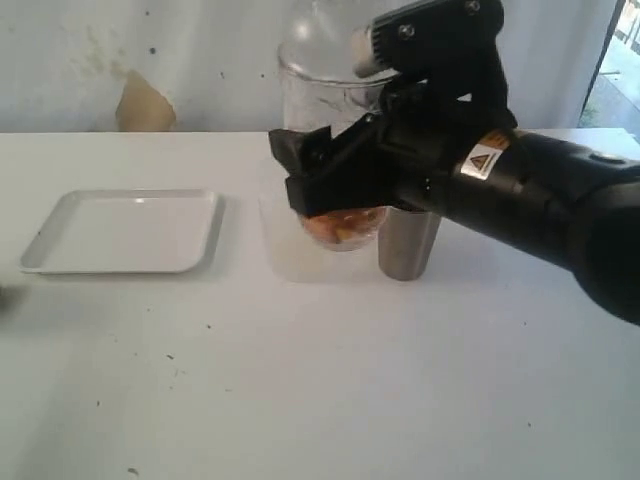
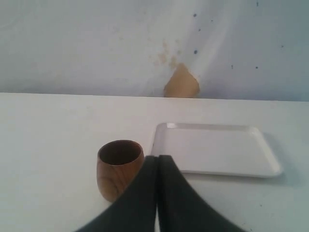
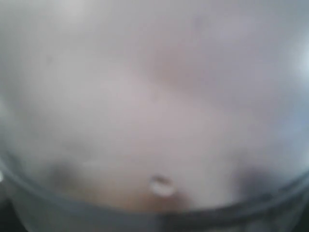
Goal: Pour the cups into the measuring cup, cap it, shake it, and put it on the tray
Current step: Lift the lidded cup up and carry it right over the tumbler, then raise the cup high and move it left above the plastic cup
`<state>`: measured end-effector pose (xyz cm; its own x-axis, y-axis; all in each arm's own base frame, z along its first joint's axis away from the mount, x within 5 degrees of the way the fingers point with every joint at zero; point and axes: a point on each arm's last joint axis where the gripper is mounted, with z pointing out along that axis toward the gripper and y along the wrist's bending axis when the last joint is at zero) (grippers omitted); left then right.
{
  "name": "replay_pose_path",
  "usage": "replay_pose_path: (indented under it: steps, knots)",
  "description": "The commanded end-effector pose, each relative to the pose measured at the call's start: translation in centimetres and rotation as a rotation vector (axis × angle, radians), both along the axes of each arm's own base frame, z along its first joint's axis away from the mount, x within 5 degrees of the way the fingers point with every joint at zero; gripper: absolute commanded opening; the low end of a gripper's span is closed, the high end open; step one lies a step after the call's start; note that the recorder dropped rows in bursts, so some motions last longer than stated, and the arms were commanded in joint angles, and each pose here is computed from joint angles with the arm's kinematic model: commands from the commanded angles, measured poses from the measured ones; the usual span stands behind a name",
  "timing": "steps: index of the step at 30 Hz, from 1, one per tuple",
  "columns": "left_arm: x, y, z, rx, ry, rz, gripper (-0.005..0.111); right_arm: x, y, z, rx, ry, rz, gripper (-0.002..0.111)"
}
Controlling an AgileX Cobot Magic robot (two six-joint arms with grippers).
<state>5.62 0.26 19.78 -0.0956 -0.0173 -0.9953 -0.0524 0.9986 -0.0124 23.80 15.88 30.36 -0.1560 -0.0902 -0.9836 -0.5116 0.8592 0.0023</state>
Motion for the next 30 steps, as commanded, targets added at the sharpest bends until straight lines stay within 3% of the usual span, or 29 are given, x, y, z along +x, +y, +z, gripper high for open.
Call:
replay_pose_path:
  steps: [1,4,5,8,9,11,12,15,18,19,21,26,30]
  knots:
    - [0.0,0.0,-0.1,-0.004,-0.009,-0.002,0.001,-0.5,1.0,1.5,-0.092,-0.155,0.083,0.0]
    - [0.0,0.0,-0.1,-0.004,-0.009,-0.002,0.001,1.8,-1.9,1.4,0.12,-0.052,-0.148,0.0]
    - [0.0,0.0,-0.1,-0.004,-0.009,-0.002,0.001,1.6,-1.5,1.3,0.112,-0.019,-0.112,0.0]
    - [0.0,0.0,-0.1,-0.004,-0.009,-0.002,0.001,-0.4,0.8,1.4,-0.124,-0.114,0.101,0.0]
    - [0.0,0.0,-0.1,-0.004,-0.009,-0.002,0.001,0.1,0.1,1.5,-0.092,-0.13,0.047,0.0]
    - [0.0,0.0,-0.1,-0.004,-0.009,-0.002,0.001,1.8,-2.6,1.7,0.138,-0.037,-0.161,0.0]
    - [0.0,0.0,-0.1,-0.004,-0.009,-0.002,0.001,1.8,-2.7,1.5,0.142,0.001,-0.155,0.0]
    - [0.0,0.0,-0.1,-0.004,-0.009,-0.002,0.001,0.0,0.0,1.5,-0.156,-0.096,0.079,0.0]
    - [0.0,0.0,-0.1,-0.004,-0.009,-0.002,0.001,2.2,-2.8,1.7,0.098,-0.014,-0.14,0.0]
    - [0.0,0.0,-0.1,-0.004,-0.009,-0.002,0.001,2.3,-2.8,1.8,0.069,-0.027,-0.13,0.0]
    - [0.0,0.0,-0.1,-0.004,-0.009,-0.002,0.001,2.2,-2.3,1.9,-0.12,-0.088,-0.054,0.0]
    - [0.0,0.0,-0.1,-0.004,-0.009,0.0,0.001,4.4,-5.3,2.5,-0.121,-0.12,-0.194,0.0]
    - [0.0,0.0,-0.1,-0.004,-0.009,0.0,0.001,6.7,-7.1,1.9,-0.268,-0.143,-0.242,0.0]
